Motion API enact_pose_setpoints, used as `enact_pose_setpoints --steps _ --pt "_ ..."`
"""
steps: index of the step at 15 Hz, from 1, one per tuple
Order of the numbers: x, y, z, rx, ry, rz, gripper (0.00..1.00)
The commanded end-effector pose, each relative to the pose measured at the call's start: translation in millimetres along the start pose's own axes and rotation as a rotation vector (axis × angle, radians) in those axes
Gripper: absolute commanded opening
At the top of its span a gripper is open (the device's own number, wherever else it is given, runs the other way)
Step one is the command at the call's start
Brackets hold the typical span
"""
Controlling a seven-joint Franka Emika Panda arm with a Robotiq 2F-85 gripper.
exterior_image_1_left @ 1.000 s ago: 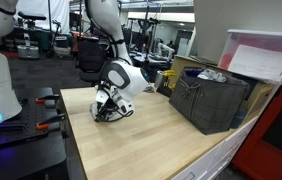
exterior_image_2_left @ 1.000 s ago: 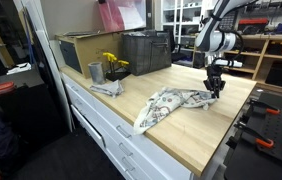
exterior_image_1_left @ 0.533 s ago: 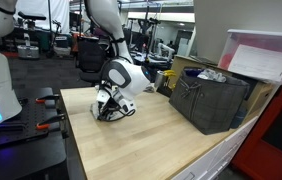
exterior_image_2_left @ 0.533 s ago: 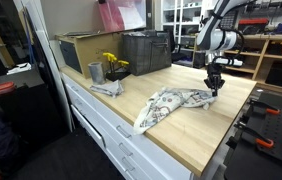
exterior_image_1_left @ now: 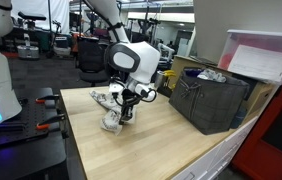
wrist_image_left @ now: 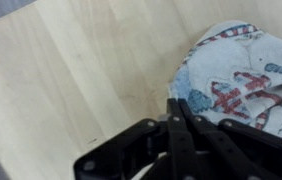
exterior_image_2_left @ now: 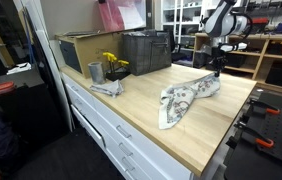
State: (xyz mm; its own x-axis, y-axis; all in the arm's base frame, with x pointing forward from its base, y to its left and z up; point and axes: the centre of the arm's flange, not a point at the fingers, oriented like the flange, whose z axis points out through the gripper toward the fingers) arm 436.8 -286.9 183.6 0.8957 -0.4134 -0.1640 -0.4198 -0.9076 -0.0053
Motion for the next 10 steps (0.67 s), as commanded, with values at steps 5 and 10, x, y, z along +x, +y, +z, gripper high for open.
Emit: enact_pose_setpoints --steps 5,10 --pt "-8.9 18.5 -25.1 -0.380 0.234 0.001 0.01" --pt "-21.6 1.3 -27.6 -0.482 0.337 0.005 0.42"
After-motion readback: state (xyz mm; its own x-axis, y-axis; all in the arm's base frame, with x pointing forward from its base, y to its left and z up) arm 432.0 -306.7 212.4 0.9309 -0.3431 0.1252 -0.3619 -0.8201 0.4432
